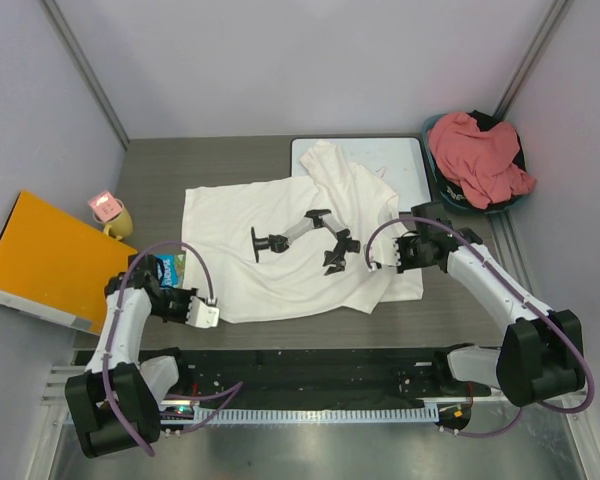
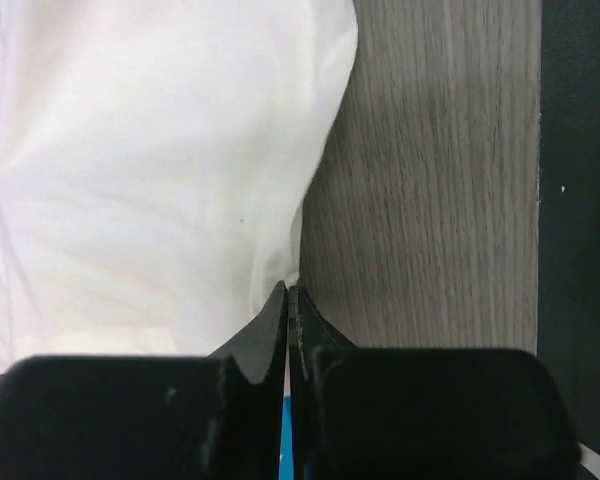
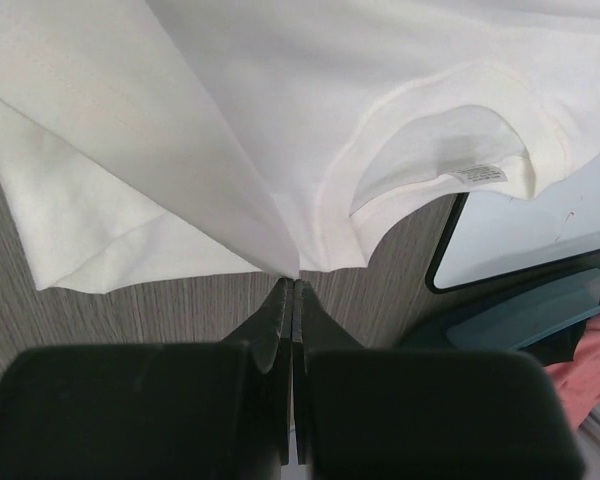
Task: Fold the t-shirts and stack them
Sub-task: Fold the flattened tshirt in 1/3 of the way
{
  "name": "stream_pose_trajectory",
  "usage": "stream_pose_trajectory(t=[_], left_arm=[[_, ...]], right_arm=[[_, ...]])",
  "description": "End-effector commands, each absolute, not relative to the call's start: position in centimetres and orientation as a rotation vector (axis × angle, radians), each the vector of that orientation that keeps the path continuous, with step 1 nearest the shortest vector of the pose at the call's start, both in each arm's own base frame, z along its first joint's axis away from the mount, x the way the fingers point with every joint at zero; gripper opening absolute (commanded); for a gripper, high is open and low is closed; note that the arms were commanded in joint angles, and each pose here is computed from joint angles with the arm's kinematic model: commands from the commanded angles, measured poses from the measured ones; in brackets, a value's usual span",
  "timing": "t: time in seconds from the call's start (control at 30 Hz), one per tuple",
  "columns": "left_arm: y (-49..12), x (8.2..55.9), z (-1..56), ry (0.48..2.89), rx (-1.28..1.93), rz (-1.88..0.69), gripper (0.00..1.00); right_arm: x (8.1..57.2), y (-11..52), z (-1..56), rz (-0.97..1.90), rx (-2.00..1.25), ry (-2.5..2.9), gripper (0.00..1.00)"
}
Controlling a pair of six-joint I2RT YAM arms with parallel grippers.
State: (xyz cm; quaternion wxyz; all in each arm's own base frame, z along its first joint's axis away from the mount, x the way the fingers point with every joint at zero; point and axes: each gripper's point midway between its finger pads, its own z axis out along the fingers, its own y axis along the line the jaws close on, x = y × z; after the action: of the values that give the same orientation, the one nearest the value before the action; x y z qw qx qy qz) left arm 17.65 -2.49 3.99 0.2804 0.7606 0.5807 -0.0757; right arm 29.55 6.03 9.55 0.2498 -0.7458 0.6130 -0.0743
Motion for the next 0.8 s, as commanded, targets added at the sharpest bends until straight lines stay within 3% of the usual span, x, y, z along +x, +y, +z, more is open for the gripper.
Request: stream_pose_trajectory(t=[0.0,0.47,0.5,0.6,0.67,0.77], left_arm=[[-4.9,17.0,7.7,0.932,2.334,-0.157,0.0],[-4.1,17.6,8.1,0.966,2.363,-0.152,0.0],[-4.0,17.5,7.9,0.967,2.37,-0.147,0.05],[-3.7,17.2,6.2,0.976,2.387,-0.123,0.4],[-3.4,17.1,4.4,0.978,2.404,-0.09,0.46],[-3.3,17.2,2.9,0.987,2.4,-0.041,0.46]], right_arm=[[31.1,6.6,11.4,-0.222,-1.976,1.646,0.01],[34.3,5.6,13.4,-0.35,-1.853,1.654,0.01],[34.3,5.4,13.3,-0.35,-1.852,1.657,0.01],[34.2,5.6,13.2,-0.336,-1.846,1.657,0.01],[34.1,5.6,13.1,-0.334,-1.84,1.66,0.01],[34.1,5.6,13.1,-0.335,-1.832,1.665,0.01]])
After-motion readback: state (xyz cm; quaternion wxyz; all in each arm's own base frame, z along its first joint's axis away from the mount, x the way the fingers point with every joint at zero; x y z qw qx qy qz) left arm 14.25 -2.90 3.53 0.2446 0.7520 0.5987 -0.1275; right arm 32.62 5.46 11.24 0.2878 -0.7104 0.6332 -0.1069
